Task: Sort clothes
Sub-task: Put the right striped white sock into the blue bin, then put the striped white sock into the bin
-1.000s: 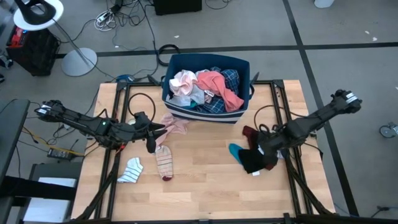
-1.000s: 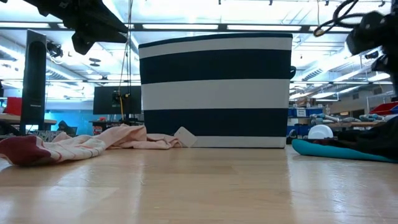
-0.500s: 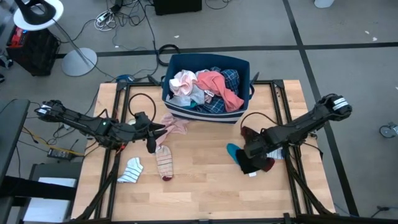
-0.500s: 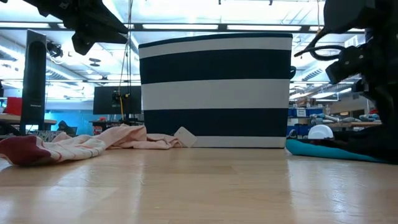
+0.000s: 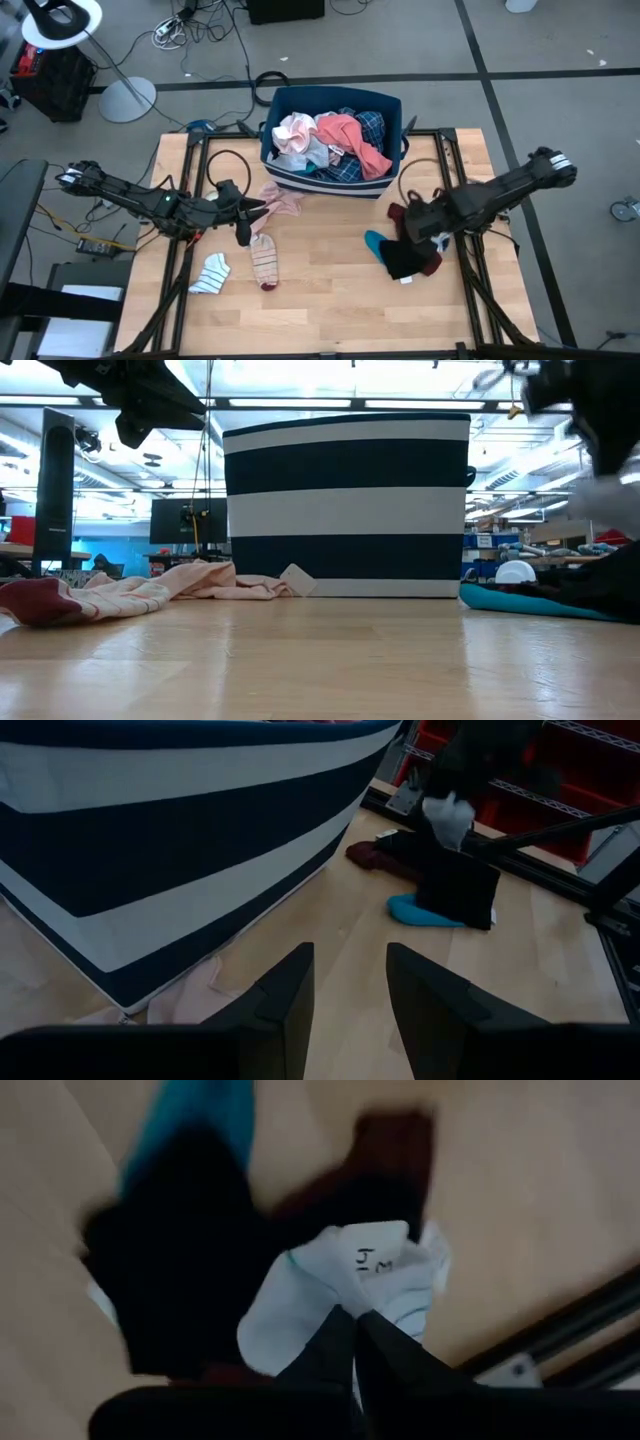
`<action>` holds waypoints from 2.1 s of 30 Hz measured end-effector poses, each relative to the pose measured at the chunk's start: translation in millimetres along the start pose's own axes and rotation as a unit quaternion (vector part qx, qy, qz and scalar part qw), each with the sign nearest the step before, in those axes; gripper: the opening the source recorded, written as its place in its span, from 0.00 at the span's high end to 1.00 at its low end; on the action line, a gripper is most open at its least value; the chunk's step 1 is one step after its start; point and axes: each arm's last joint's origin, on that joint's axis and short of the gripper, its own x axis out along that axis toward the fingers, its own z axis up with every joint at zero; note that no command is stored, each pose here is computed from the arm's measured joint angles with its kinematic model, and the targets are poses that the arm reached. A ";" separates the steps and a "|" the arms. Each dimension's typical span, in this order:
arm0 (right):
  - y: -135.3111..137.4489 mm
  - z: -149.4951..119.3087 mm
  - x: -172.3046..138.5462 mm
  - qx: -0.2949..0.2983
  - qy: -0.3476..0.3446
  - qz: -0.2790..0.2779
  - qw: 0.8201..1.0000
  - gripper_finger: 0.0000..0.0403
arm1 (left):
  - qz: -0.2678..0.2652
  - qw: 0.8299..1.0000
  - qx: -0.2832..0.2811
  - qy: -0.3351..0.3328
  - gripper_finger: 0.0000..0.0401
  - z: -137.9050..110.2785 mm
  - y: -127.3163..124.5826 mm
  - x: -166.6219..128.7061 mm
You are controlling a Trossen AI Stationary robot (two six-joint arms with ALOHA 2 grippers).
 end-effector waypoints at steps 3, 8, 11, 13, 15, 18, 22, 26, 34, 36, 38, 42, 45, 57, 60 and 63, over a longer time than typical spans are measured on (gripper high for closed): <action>-6.4 6.7 -33.4 0.013 -0.063 0.006 0.998 0.99 | 0.000 1.000 0.000 0.000 0.67 0.0 0.0 0.0; -13.7 20.0 -81.1 0.028 -0.147 0.025 0.988 0.99 | -0.001 1.000 -0.004 -0.001 0.67 0.3 -0.2 0.0; -17.9 29.4 -107.4 0.017 -0.198 0.027 0.980 0.99 | -0.005 1.000 -0.007 -0.008 0.67 1.8 -1.0 0.0; -21.7 36.9 -124.5 0.010 -0.240 0.019 0.971 1.00 | -0.006 1.000 -0.008 -0.009 0.67 2.1 -1.2 0.0; -24.5 46.7 -140.2 0.004 -0.286 0.010 0.958 1.00 | -0.007 1.000 -0.010 -0.011 0.67 2.5 -1.4 0.0; -28.1 65.5 -160.8 -0.010 -0.349 0.006 0.937 1.00 | -0.001 1.000 -0.012 -0.018 0.67 3.4 -1.3 0.0; -32.9 96.2 -180.8 -0.029 -0.425 -0.007 0.905 1.00 | 0.011 1.000 -0.012 -0.025 0.67 3.7 -0.6 0.0; -41.2 129.4 -189.3 -0.035 -0.485 -0.036 0.873 0.99 | 0.013 1.000 -0.013 -0.026 0.67 3.7 -0.5 0.0; -67.0 178.2 -163.0 0.011 -0.472 -0.077 0.878 0.97 | 0.019 1.000 -0.005 -0.016 0.67 1.5 0.8 0.0; -73.3 185.0 -149.1 0.027 -0.436 -0.069 0.897 0.95 | 0.020 1.000 -0.004 -0.015 0.67 1.3 1.0 0.0; -79.0 190.4 -134.9 0.042 -0.396 -0.045 0.916 0.92 | 0.020 1.000 -0.004 -0.015 0.67 1.3 1.0 0.0; -88.7 196.7 -109.2 0.058 -0.310 -0.002 0.949 0.83 | 0.020 1.000 -0.004 -0.014 0.67 1.2 1.0 0.0; -95.3 197.1 -97.2 0.068 -0.262 0.006 0.963 0.75 | 0.024 1.000 0.001 -0.005 0.67 -0.8 2.2 0.0; -102.3 163.1 -129.8 0.057 -0.293 0.010 0.954 0.51 | 0.022 0.998 -0.028 0.044 0.67 -9.2 5.6 -0.5; -100.3 143.1 -143.5 0.057 -0.313 0.022 0.948 0.48 | 0.001 0.997 -0.044 0.059 0.68 -10.1 3.9 -0.8; -96.7 124.0 -147.4 0.051 -0.320 0.032 0.945 0.48 | -0.020 0.995 -0.063 0.072 0.70 -12.3 -0.4 -3.5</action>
